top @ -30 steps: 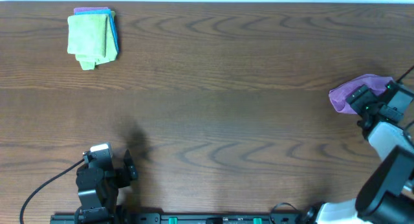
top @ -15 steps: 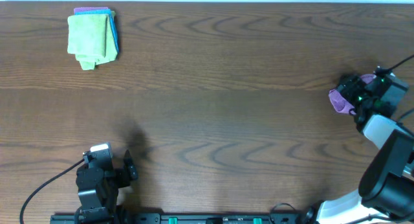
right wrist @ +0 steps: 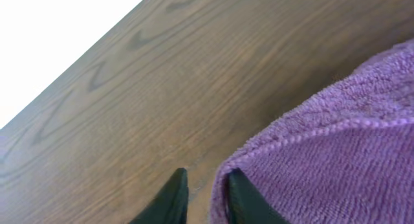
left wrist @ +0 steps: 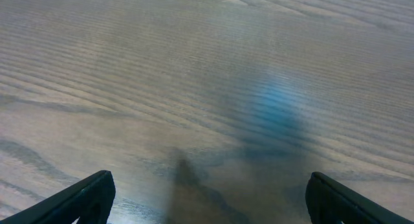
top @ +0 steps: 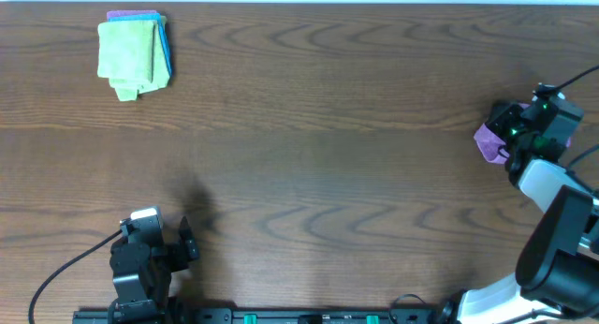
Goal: Fold the cloth
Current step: 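Lift the pink cloth with the right gripper and drop it mid-table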
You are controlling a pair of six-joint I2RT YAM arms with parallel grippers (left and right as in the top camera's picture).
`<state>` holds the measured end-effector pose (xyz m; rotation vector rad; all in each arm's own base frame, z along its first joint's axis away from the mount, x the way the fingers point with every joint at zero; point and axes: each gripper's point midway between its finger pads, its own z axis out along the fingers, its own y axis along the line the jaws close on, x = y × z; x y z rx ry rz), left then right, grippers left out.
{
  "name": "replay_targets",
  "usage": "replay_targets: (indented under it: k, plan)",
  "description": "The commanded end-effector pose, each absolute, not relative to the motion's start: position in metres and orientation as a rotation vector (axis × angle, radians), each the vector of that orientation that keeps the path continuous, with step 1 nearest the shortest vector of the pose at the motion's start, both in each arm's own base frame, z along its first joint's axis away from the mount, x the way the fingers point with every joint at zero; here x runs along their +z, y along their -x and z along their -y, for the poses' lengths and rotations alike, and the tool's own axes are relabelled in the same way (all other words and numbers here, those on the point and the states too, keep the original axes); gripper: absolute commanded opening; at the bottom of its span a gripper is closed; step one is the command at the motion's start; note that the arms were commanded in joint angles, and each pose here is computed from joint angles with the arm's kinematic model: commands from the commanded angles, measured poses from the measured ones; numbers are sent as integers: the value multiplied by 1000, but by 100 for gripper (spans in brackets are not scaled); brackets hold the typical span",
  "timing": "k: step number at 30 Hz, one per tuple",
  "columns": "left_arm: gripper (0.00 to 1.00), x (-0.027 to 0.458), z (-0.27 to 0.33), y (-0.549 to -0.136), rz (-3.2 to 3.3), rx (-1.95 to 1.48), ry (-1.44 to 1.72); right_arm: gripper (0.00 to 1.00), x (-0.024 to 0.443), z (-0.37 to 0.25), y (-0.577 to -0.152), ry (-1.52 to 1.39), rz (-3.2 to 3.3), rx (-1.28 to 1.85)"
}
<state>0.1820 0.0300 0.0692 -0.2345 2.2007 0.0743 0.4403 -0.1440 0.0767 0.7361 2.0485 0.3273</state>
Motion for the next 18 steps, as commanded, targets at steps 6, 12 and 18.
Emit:
replay_targets:
  k: [6, 12, 18]
  plan:
    - [95, 61, -28, -180, -2223, 67, 234, 1, 133, 130, -476, -646, -1942, 526]
    - [95, 61, -28, -180, -2223, 67, 234, 2, 250, 88, -522, -314, -1782, 681]
    - [95, 61, -28, -180, -2223, 67, 234, 1, 355, -3, -539, -9, -1651, 800]
